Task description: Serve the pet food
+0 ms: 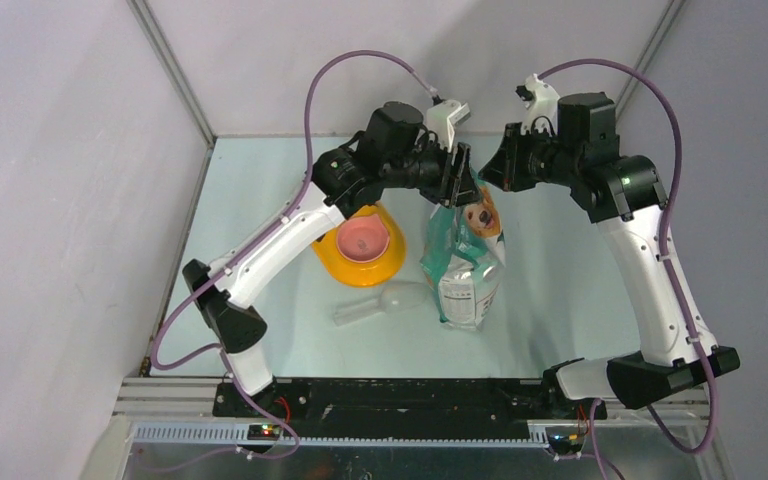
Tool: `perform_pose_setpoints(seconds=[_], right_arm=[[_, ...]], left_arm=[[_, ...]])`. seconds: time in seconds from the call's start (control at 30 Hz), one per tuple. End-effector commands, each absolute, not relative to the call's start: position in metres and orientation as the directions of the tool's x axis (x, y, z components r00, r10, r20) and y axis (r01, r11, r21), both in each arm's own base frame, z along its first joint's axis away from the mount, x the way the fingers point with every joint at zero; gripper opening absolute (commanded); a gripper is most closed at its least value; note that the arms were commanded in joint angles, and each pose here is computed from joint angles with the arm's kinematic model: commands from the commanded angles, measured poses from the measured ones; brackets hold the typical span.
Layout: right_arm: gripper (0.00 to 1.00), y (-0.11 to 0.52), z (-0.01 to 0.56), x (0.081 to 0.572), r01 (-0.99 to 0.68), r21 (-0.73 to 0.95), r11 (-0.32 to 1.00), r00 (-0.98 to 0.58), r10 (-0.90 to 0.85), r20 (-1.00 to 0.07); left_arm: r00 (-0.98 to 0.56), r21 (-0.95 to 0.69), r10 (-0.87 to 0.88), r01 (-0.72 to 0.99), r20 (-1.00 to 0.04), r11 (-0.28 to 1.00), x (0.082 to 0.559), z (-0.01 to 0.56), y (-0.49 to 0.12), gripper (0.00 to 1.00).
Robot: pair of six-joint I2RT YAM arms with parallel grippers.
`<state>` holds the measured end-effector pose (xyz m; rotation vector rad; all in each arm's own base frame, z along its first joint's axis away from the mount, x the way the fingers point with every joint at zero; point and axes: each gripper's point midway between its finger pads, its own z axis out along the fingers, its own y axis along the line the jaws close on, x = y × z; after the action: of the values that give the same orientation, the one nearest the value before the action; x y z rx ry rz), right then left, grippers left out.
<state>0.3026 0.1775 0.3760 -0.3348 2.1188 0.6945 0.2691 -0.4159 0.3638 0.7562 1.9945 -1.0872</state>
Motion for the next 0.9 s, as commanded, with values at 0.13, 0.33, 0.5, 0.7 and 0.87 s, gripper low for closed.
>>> perform_pose_setpoints(seconds=[0.13, 0.33, 0.5, 0.7, 0.87], right_arm=[[0.24, 0.177, 0.385, 0.302, -0.565, 0.452, 0.691, -0.590, 0.046, -0.806], [0.55, 0.160, 0.385, 0.286, -0.835, 0.205, 0.510, -0.306, -0.122, -0.944], [0.67, 0.156, 0.344, 0.271, -0.934, -0.027, 0.357, -0.089, -0.305, -0.948], [0.68, 0.157, 0.322, 0.246, -0.969, -0.077, 0.235, -0.014, -0.361, -0.932], [0.69, 0.172, 0.307, 0.210, -0.982, -0.140, 0.129, 0.074, -0.416, -0.906]], left_arm=[[-0.271, -0.168, 0.181, 0.881, -0.945, 0.442, 0.253, 0.424, -0.361, 0.65], [-0.059, 0.015, 0.262, 0.962, -0.963, 0.272, 0.246, 0.392, -0.324, 0.83], [0.091, 0.131, 0.311, 0.986, -0.946, 0.108, 0.248, 0.351, -0.308, 0.87], [0.179, 0.169, 0.287, 0.984, -0.941, -0.059, 0.236, 0.336, -0.324, 0.84], [0.184, 0.151, 0.276, 0.979, -0.943, -0.136, 0.222, 0.330, -0.344, 0.81]])
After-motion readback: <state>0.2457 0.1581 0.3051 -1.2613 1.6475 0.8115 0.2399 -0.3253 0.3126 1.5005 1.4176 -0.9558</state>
